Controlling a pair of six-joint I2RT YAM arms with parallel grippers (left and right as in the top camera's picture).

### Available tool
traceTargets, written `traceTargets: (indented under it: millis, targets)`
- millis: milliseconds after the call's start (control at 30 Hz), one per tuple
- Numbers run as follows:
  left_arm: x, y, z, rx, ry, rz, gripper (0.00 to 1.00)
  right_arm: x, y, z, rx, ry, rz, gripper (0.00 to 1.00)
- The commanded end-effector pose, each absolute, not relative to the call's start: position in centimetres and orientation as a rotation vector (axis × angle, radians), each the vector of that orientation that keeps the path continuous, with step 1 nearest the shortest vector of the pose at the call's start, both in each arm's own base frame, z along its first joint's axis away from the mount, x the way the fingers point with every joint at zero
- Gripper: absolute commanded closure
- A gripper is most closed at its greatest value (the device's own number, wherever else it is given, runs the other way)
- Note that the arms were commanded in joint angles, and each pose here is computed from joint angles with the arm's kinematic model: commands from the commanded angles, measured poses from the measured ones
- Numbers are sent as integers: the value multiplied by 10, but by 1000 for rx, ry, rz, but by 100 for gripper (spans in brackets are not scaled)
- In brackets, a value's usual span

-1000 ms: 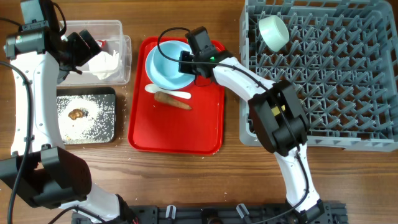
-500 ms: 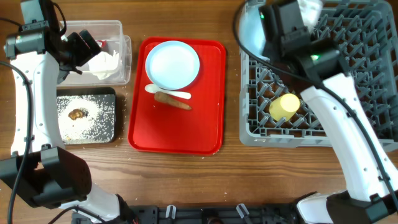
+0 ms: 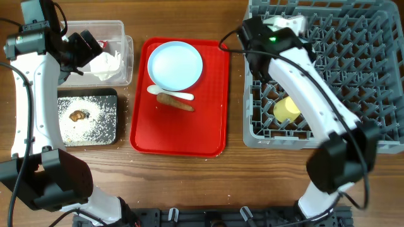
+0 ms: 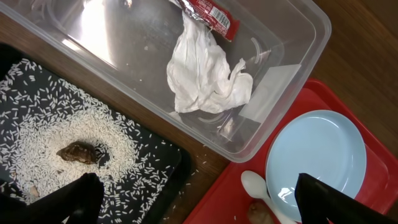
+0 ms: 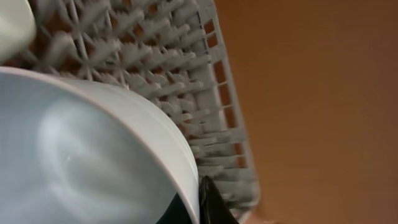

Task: Sort waste into correct bins and load items into the dishwasher rack
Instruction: 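Place the light-blue bowl into the dish rack and release it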

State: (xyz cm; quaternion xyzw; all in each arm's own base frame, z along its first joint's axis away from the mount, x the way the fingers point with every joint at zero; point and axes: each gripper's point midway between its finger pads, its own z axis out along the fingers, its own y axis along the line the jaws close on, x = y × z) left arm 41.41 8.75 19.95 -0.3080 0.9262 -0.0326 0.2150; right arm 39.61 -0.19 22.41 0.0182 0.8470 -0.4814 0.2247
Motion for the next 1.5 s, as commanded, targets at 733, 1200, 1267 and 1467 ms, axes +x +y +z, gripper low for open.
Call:
traceTargets:
  millis: [733,1200,1267,1467]
  targets:
    - [415,90,211,-863,2529,-80,0,432,-31,206,-250,2362,-1555,96]
    - [415,90,211,-863,2529,-80,0,441,-45,203,-237,2235,-1799,96]
    - [415,90,211,-863,2529,-80,0,443,-42,196,-239,2269,-1749,96]
    - [415,90,211,-863,2530,-80,0,444,-30,184,-273,2323,-1659,96]
